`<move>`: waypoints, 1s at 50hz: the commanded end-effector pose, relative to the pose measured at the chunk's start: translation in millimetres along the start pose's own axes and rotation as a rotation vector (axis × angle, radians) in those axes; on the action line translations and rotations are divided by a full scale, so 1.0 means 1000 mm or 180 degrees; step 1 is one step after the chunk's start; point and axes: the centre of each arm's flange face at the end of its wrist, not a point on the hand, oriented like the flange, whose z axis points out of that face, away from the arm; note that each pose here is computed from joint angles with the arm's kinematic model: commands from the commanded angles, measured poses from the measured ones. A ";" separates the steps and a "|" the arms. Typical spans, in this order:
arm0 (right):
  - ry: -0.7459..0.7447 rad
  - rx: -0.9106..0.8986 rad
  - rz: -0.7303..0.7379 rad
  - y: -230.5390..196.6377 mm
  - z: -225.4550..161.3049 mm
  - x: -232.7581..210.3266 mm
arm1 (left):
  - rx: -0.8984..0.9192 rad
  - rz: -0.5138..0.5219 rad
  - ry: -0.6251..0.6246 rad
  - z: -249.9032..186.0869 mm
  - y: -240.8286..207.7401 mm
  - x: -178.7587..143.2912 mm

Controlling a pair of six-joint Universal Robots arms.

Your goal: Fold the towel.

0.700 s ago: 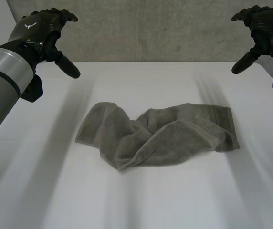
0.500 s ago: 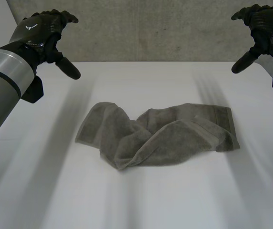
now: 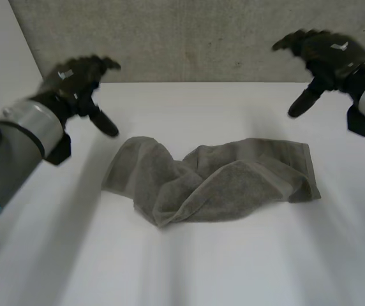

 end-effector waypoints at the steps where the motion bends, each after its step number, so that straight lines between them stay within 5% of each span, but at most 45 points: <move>1: -0.0723 -0.0565 -0.0155 0.049 0.010 -0.039 | -0.0610 0.0066 0.0107 -0.010 0.071 0.011; 13: -0.1017 -0.1042 -0.1030 0.134 0.034 -0.079 | -0.1021 0.0225 0.0195 -0.016 0.146 0.042; 32: -0.0971 -0.0880 -0.1058 0.166 0.052 -0.081 | -0.0805 0.0305 0.0016 0.000 0.163 0.054; 43: -0.0718 -0.0820 -0.0370 0.149 0.057 -0.070 | -0.0749 0.0287 0.0083 0.002 0.161 0.063; 50: 0.0124 -0.0514 0.0248 0.122 0.060 -0.035 | -0.0749 0.0281 0.0088 0.006 0.164 0.063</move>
